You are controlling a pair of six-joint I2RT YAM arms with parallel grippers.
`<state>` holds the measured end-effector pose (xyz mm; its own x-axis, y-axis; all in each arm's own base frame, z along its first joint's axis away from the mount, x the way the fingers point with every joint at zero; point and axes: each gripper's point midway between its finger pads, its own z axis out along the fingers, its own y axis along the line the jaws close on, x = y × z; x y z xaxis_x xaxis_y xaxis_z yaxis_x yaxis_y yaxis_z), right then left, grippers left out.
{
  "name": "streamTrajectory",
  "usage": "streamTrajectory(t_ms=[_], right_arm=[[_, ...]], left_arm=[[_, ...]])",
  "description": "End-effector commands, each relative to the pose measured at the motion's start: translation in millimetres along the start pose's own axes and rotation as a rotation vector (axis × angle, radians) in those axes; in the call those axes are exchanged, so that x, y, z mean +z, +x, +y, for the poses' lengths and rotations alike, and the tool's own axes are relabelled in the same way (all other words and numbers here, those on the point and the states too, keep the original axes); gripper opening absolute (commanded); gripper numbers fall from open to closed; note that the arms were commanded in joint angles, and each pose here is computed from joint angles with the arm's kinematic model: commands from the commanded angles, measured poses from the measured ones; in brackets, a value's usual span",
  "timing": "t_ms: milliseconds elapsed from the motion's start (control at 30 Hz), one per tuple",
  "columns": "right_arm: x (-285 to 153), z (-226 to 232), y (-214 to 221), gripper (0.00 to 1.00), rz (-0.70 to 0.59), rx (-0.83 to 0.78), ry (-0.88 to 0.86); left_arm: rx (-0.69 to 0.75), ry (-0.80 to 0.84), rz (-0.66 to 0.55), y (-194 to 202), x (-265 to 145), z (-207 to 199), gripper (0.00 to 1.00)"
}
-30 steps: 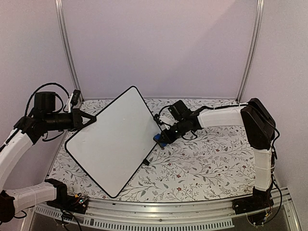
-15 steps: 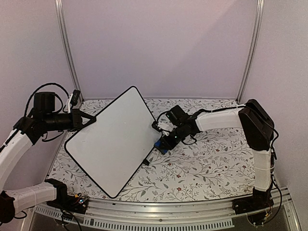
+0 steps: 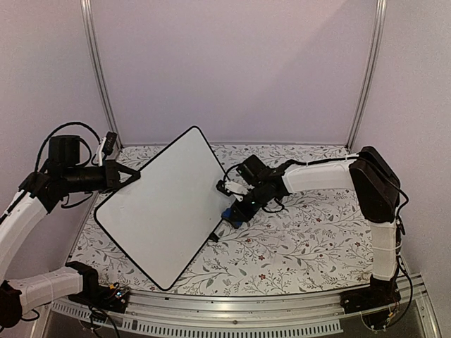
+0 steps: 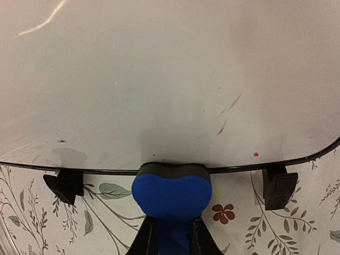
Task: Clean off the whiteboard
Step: Erase the whiteboard at the center of the board.
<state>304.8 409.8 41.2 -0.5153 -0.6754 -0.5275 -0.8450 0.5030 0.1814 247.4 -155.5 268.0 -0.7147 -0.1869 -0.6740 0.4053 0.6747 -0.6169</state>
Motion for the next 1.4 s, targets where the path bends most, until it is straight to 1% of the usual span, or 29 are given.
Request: streamTrajectory(t_ms=[0,233,333,500,667,800,967,1133,1367], right_arm=[[-4,18,-22,0.09,-0.044,-0.054,-0.025],[-17,0,-47,0.09,-0.108,-0.06,0.098],[-26,-7,-62,0.09,-0.154,-0.059,0.134],[-51,-21,-93,0.09,-0.249,-0.042,0.166],[-60,-32,-103,0.09,-0.276,-0.017,0.145],[-49,-31,-93,0.1,-0.235,-0.01,0.105],[-20,-27,-62,0.09,-0.13,-0.02,0.048],[-3,-21,-32,0.09,-0.055,-0.027,-0.005],[5,-25,-10,0.09,0.015,-0.016,0.009]], left_arm=[[0.042,0.087,-0.017,-4,-3,-19,0.0],[0.041,0.091,-0.017,-4,-3,-19,0.0],[0.042,0.093,-0.016,-4,-3,-20,0.0],[0.045,0.09,-0.016,-4,-4,-20,0.0],[0.047,0.09,-0.015,-5,-3,-21,0.0],[0.047,0.089,-0.014,-6,-3,-20,0.0],[0.05,0.088,-0.011,-7,-2,-20,0.0],[0.049,0.088,-0.009,-7,0,-19,0.0],[0.046,0.088,-0.009,-7,0,-18,0.0]])
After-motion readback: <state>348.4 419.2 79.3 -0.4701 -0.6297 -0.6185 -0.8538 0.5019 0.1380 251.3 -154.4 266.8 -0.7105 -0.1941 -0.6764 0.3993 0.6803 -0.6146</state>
